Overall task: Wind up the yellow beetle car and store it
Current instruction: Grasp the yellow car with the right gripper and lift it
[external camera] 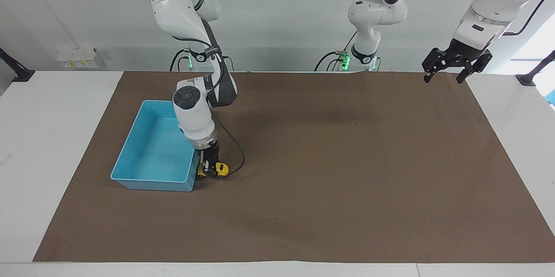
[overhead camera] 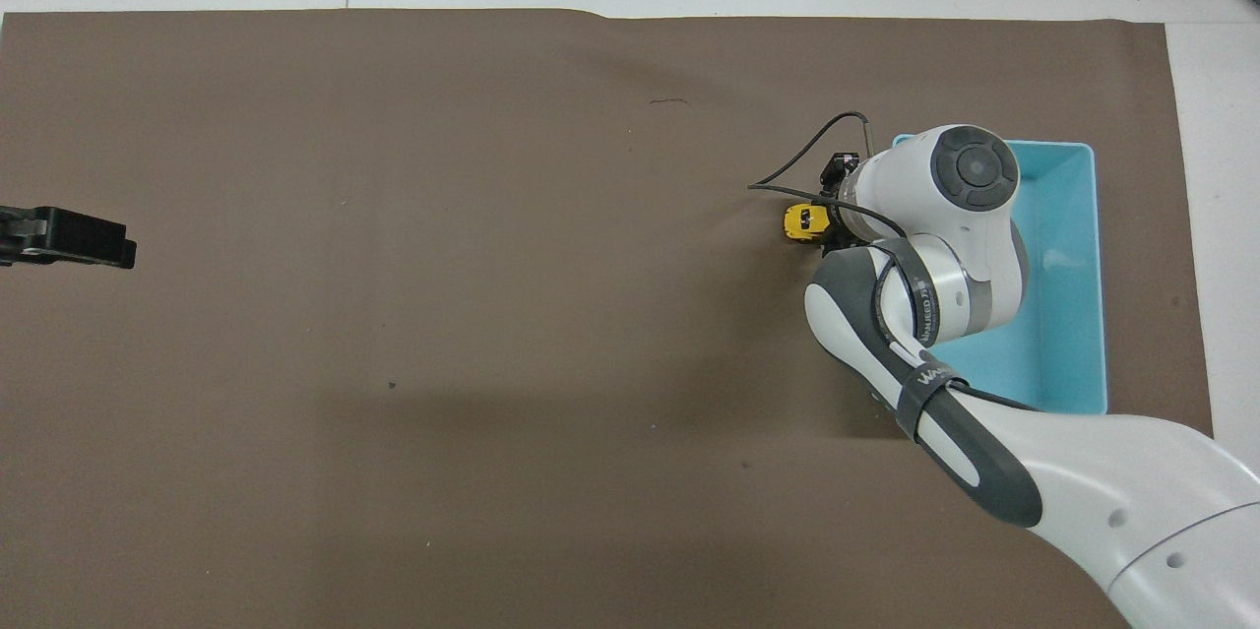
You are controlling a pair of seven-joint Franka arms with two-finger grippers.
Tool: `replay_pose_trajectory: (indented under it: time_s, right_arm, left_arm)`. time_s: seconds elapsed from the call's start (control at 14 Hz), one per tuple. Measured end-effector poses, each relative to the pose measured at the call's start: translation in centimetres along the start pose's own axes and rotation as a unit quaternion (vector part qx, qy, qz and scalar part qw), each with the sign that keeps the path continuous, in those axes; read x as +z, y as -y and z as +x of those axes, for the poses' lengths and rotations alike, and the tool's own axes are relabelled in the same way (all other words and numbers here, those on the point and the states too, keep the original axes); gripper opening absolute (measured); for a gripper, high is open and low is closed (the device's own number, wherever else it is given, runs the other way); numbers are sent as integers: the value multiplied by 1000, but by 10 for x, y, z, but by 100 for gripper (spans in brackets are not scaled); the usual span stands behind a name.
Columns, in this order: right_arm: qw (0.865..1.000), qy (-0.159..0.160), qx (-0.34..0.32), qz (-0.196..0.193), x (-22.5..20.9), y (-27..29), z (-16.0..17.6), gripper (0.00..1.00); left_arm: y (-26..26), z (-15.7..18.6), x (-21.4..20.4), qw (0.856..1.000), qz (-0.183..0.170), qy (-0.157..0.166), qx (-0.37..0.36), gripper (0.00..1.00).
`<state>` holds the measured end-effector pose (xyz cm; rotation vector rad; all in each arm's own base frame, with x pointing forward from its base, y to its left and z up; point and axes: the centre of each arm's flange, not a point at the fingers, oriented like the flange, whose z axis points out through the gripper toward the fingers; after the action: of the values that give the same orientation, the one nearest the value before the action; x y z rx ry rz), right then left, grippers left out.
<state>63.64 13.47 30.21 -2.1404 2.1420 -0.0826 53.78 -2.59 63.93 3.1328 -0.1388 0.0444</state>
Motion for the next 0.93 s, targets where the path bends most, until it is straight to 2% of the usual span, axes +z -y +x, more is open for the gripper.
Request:
replay_pose_trajectory:
  time_s: [0.28,0.64,0.93]
  right_arm:
    - [1000,-1,-4,-6,-4,0,-7,45]
    - [1000,0,-20,-10,-23,3,-39,45]
    - [1000,-2,-19,-11,-43,9,-39,45]
  left_arm:
    - [0,0,-1,1000,0,-1,0,100]
    - [-1,-4,-4,1000,0,1,3,100]
    - [-5,-10,-12,1000,1,0,6,100]
